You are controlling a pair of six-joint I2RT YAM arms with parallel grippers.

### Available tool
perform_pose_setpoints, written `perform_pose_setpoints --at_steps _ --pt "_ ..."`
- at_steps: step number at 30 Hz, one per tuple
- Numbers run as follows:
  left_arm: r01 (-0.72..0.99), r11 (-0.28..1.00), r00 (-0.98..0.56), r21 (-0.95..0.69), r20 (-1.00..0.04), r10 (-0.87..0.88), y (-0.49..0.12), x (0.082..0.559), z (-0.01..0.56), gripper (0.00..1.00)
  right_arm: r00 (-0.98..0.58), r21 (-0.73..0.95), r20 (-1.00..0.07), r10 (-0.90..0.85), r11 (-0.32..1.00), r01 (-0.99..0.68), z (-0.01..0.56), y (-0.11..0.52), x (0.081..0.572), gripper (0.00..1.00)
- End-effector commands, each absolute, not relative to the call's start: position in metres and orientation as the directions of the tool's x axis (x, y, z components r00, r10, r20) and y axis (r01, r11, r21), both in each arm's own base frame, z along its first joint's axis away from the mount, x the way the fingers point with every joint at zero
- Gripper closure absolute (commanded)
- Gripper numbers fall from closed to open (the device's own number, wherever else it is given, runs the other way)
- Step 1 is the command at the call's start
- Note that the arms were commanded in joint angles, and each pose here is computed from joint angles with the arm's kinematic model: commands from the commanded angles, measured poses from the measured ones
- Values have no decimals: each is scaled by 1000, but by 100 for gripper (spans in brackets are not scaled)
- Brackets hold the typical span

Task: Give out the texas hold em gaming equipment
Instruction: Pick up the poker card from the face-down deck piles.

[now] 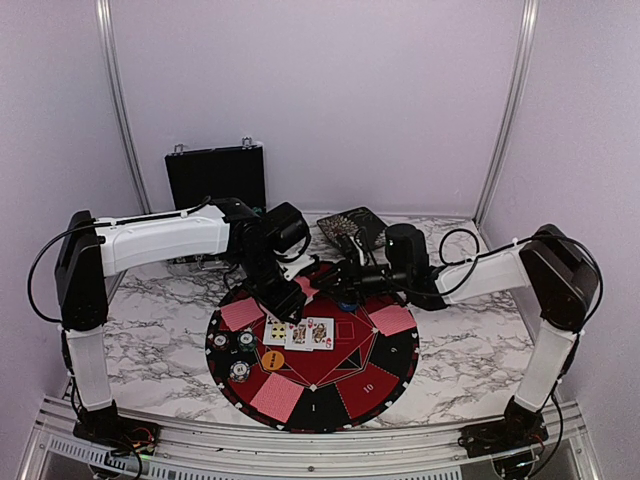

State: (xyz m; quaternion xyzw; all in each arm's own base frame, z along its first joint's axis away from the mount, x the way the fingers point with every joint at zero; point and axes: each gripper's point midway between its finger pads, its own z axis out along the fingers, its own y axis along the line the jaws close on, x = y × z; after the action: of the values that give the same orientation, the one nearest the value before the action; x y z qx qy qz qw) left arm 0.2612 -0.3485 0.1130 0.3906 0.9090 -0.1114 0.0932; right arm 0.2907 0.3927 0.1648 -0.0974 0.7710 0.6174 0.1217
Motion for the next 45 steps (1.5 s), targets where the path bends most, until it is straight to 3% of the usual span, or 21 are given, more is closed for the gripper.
perform_pose_setpoints --at_steps 1,14,26,45 --pt "739 663 -667 -118 -261 698 -348 262 117 66 -947 932 -321 2 180 -316 174 395 288 75" --pt "736 667 -670 -112 -260 695 -348 265 116 66 -955 939 -295 -17 179 -293 163 397 284 82" --pt "735 669 -672 -113 -257 695 -344 263 116 66 -958 941 -288 -3 183 -283 162 393 287 100" --pt "725 680 -683 -110 -248 687 -335 259 113 65 -955 942 -295 42 180 -283 174 358 305 100"
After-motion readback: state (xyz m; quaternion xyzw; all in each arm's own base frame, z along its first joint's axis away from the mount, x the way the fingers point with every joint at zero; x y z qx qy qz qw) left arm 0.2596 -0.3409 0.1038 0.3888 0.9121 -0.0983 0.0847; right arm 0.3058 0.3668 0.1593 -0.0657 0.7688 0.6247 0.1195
